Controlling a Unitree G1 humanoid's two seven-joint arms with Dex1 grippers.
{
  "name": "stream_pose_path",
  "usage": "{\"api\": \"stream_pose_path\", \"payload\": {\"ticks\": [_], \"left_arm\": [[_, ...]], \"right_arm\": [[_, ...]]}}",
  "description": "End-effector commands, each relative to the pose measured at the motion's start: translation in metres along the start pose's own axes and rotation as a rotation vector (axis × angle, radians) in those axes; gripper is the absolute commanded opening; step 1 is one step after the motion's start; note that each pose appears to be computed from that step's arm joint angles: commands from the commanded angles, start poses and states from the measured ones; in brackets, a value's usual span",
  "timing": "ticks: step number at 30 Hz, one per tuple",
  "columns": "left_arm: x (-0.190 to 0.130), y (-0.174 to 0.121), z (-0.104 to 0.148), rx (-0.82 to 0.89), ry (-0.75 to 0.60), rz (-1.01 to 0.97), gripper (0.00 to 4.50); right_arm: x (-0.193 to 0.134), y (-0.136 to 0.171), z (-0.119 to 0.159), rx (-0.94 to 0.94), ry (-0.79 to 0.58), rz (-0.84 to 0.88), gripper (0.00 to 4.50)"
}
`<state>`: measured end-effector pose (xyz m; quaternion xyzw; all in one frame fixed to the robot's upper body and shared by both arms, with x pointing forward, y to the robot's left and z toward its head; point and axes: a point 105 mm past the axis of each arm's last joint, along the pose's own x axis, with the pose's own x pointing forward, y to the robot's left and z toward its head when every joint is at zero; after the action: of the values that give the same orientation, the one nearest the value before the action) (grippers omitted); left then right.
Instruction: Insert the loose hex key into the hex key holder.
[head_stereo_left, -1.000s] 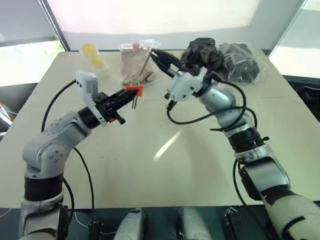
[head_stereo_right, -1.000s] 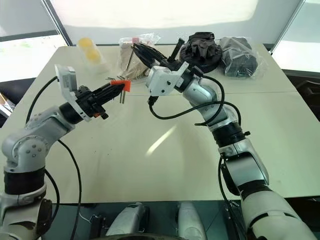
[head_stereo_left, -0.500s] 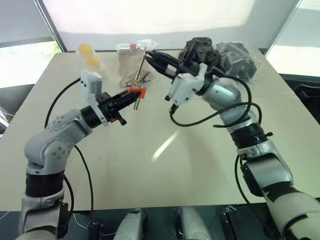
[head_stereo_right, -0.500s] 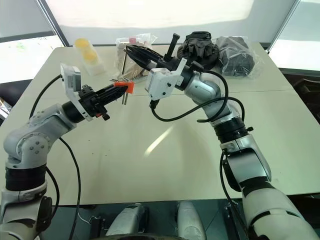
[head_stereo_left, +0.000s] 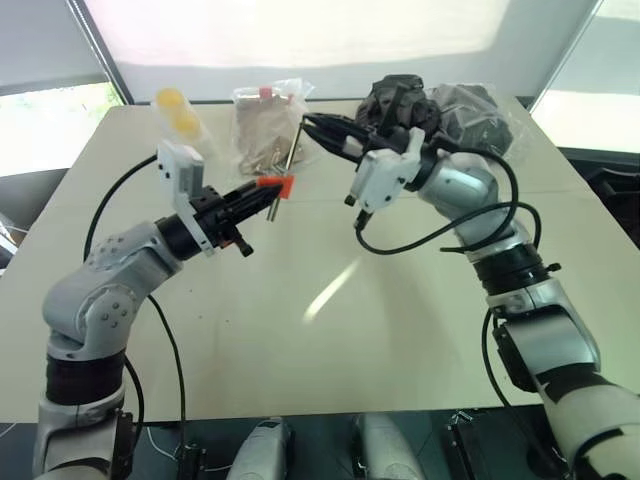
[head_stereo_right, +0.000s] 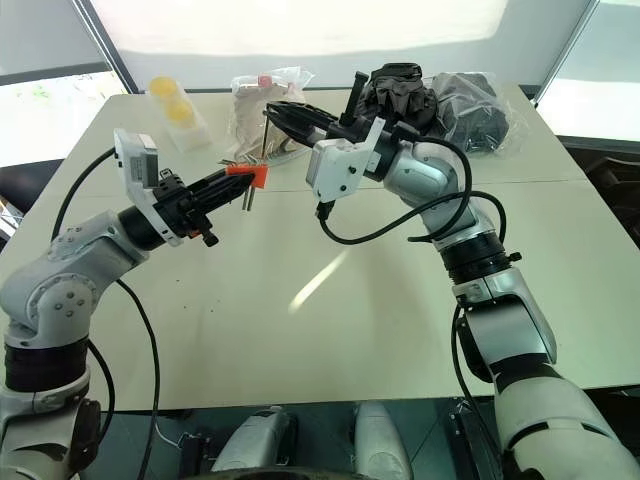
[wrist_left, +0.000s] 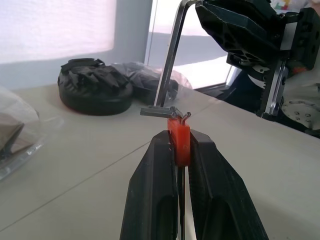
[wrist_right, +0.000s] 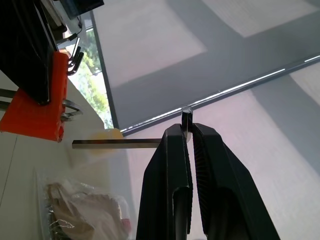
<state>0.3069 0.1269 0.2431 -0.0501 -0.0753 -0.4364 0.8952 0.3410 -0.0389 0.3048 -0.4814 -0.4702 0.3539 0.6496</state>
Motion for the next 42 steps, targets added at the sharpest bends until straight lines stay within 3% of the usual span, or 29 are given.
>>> {"api": "stream_pose_path", "payload": {"ticks": [1,42], "left_arm": [[-0.004,-0.001,0.013,0.051,-0.048,0.006,0.00],[0.003,-0.004,0.019,0.035,-0.093,0.002,0.00]], "right_arm": [[-0.001,-0.028,0.011,-0.040,-0.044,-0.071,0.03],[0.001,-0.011,0.020,0.032,-0.053,-0.023,0.03]]}}
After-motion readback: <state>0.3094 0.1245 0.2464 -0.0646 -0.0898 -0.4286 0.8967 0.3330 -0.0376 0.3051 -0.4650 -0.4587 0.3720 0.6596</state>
